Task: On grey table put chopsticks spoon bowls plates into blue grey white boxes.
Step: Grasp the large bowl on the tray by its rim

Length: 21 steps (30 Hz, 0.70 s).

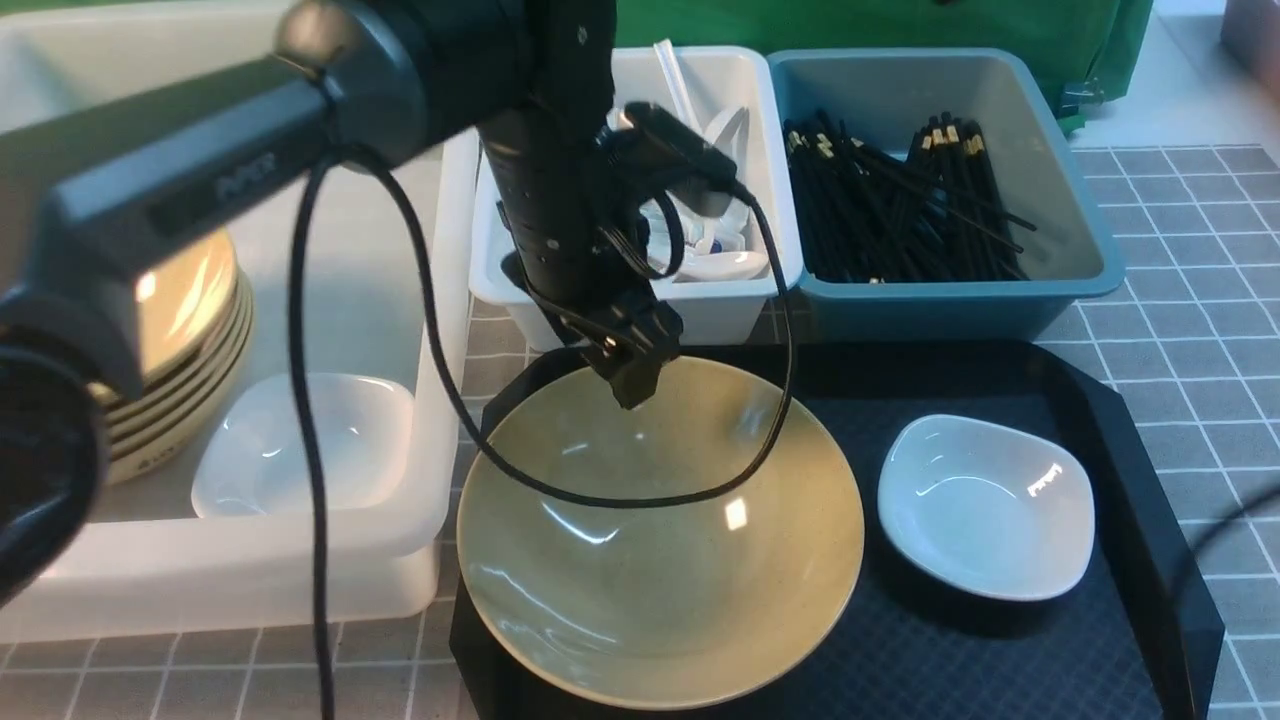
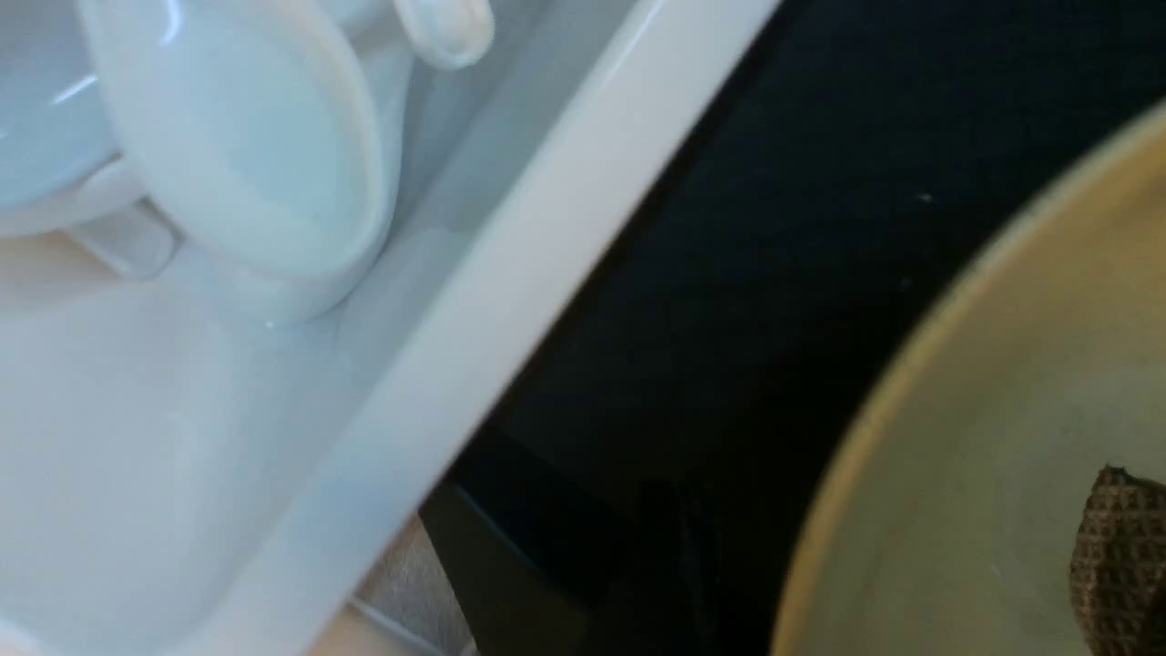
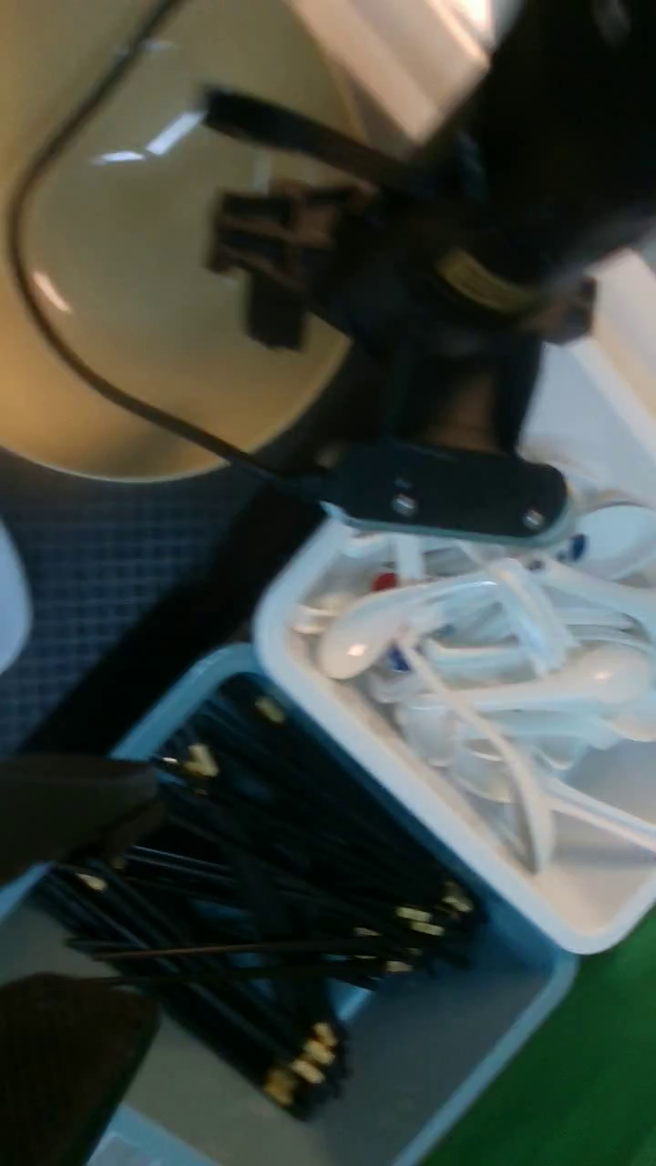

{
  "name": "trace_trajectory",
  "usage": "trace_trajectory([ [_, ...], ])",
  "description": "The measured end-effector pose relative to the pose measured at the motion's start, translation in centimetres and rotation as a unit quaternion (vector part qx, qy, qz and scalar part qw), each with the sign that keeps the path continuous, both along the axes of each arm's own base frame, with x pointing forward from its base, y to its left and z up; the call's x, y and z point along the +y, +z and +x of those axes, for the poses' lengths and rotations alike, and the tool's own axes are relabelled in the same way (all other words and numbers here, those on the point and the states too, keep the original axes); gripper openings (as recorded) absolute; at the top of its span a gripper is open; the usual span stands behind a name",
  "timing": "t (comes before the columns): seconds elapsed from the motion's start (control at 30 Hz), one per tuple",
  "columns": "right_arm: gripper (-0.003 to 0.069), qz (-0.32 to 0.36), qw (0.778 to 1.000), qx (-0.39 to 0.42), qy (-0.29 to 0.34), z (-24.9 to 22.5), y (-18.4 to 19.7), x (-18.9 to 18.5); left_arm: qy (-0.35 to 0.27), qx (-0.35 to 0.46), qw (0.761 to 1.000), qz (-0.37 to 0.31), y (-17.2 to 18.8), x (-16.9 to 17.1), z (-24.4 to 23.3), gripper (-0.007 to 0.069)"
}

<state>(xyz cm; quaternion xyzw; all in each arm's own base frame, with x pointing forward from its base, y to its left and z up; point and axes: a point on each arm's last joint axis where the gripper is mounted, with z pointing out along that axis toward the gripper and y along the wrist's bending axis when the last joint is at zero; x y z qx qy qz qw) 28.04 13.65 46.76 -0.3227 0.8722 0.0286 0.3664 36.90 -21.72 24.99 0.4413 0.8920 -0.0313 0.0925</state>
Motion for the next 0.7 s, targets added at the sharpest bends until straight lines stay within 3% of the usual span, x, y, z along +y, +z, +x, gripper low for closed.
trace_trajectory([
  [0.2, 0.0244, -0.018, 0.999, 0.033, 0.002, -1.9, -1.8, -0.9, 0.008, 0.002, 1.000, 0.003, -1.8, -0.4, 0.8, 0.0400],
  [0.23, 0.0242, -0.021, 0.999, 0.040, 0.002, -1.9, -2.3, -1.0, 0.015, 0.010, 1.000, -0.002, -2.1, -0.5, 0.8, 0.0332],
  [0.3, 0.0242, -0.023, 0.999, 0.043, 0.002, -1.9, -2.5, -0.9, 0.017, 0.016, 1.000, -0.007, -2.4, -0.7, 0.7, 0.0269],
  [0.4, 0.0242, -0.030, 0.998, 0.058, 0.002, -1.8, -3.5, -0.9, 0.011, 0.040, 0.999, -0.003, -2.5, -0.9, 0.2, 0.0087],
  [0.57, 0.0236, -0.035, 0.997, 0.066, 0.005, -1.8, -4.1, -0.8, 0.025, 0.048, 0.998, -0.030, -1.4, -1.4, -0.3, 0.0029],
  [0.7, 0.0208, -0.037, 0.997, 0.064, 0.020, -1.8, -4.1, -0.7, 0.045, 0.020, 0.997, -0.060, 2.2, -0.3, -1.0, 0.0009],
])
